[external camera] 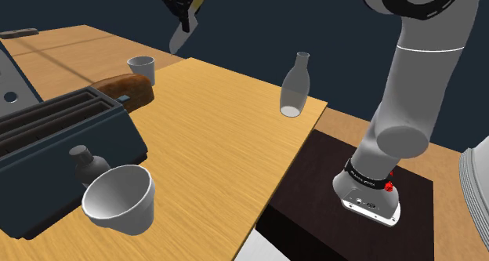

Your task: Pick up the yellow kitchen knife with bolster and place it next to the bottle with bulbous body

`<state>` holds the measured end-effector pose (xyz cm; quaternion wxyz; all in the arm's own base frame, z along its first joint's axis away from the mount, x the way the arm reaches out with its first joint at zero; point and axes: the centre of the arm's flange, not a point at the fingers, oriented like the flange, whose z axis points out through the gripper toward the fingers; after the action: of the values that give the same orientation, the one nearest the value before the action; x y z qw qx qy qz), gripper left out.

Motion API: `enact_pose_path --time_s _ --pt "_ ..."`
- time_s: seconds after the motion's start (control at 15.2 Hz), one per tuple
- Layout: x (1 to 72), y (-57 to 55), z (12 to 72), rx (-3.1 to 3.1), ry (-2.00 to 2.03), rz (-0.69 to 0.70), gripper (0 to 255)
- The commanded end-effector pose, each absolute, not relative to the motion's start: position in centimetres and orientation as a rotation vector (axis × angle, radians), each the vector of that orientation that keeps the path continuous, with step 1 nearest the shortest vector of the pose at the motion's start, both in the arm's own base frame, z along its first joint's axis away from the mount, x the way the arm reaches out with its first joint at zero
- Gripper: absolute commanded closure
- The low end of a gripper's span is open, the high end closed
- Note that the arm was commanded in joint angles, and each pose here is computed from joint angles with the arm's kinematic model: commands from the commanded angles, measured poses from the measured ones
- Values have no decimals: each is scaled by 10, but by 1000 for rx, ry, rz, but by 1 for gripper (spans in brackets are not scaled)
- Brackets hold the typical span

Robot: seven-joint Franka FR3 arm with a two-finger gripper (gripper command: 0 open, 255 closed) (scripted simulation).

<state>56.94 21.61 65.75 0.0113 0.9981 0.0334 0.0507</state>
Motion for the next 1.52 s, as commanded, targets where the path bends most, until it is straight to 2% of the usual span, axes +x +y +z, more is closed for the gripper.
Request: enact_pose_path --time_s 0.0,1.25,1.45 --pt "569 189 656 3114 106 158 255" --pt "568 -72 656 3114 106 158 255" --pt "568 -72 640 3114 106 158 255"
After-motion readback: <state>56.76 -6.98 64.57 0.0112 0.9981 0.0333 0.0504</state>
